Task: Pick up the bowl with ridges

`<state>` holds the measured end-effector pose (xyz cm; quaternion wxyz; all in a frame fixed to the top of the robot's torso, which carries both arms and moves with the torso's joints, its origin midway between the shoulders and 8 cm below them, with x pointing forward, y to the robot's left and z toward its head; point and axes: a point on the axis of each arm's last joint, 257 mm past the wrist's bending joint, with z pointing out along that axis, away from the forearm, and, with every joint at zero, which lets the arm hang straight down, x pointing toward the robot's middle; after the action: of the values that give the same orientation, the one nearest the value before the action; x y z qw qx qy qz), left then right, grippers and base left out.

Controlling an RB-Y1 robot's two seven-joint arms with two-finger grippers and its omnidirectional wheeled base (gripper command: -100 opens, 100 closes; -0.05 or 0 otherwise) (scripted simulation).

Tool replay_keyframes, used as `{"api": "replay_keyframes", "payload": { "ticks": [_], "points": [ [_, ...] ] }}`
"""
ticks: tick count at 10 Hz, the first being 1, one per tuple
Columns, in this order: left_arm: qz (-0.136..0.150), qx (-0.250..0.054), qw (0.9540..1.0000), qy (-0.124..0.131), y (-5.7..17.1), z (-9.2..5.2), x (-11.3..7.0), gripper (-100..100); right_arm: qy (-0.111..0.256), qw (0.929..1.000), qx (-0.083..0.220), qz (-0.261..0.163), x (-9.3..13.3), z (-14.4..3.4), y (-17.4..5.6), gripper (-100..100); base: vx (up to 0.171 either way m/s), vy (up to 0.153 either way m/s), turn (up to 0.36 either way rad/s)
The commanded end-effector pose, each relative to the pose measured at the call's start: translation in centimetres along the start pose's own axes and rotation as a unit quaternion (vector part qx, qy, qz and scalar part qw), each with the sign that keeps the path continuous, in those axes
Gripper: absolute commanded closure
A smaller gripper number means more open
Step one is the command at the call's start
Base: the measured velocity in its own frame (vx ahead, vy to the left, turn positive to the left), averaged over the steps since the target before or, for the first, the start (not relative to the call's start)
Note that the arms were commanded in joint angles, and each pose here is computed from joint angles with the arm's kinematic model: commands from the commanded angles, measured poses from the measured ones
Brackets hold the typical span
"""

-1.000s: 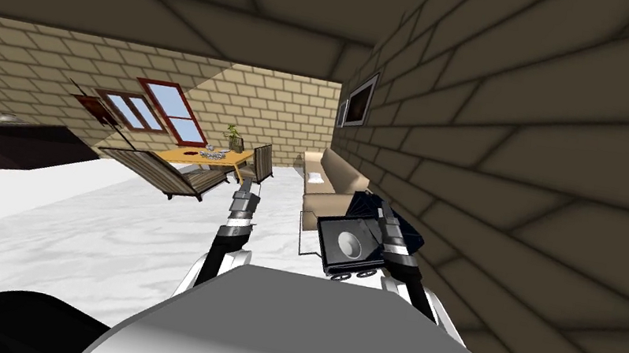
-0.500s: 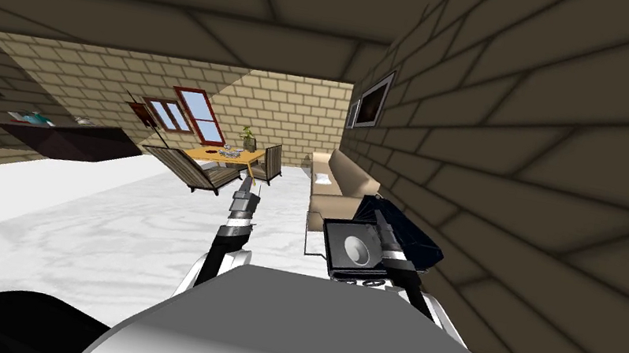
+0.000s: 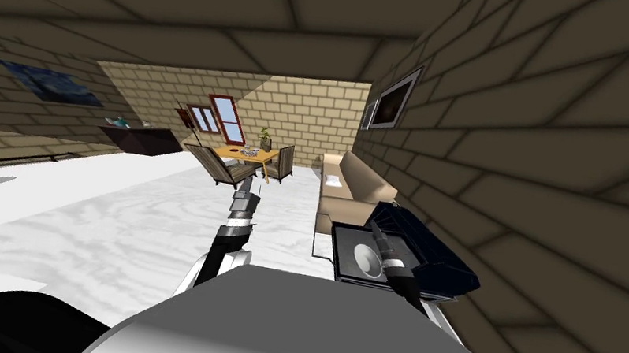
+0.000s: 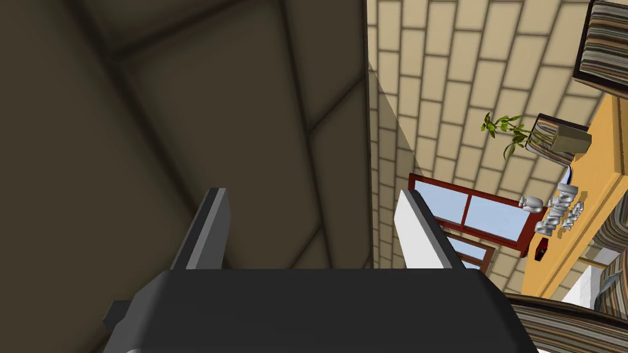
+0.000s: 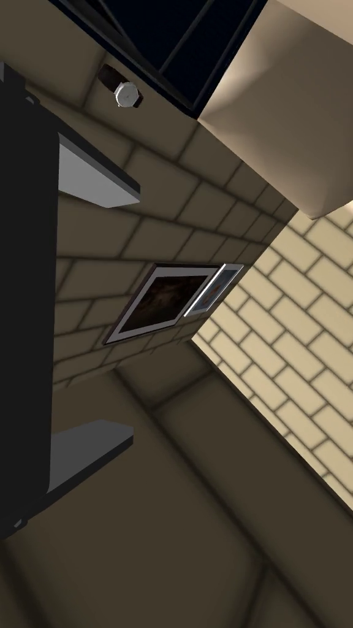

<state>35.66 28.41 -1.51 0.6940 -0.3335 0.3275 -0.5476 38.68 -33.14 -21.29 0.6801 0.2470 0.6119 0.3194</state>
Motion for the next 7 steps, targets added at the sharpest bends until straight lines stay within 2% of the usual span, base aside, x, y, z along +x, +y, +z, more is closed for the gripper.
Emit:
{"api": "replay_keyframes", "payload": {
  "ticks": [1,4,5,6,7],
  "points": [
    [0.0,0.0,1.0,0.0,0.0,0.0,0.0,0,0.025,0.9991,0.024,-0.026,1.2,-0.7,-2.5,-100,0.003,0.027,0.31],
    [0.0,0.0,1.0,0.0,0.0,0.0,0.0,0,0.055,0.9956,0.06,-0.046,2.9,-2.2,-6.1,-100,0.002,0.027,0.169],
    [0.0,0.0,1.0,0.0,0.0,0.0,0.0,0,0.074,0.9922,0.073,-0.069,3.7,-2.9,-7.5,-100,0.007,0.031,0.299],
    [0.0,0.0,1.0,0.0,0.0,0.0,0.0,0,0.081,0.9906,0.088,-0.067,4.2,-3.6,-8.9,-100,0.009,0.021,0.137],
    [0.0,0.0,1.0,0.0,0.0,0.0,0.0,0,0.081,0.9906,0.088,-0.067,4.2,-3.6,-8.9,-100,0.003,0.011,-0.024]
  ]
}}
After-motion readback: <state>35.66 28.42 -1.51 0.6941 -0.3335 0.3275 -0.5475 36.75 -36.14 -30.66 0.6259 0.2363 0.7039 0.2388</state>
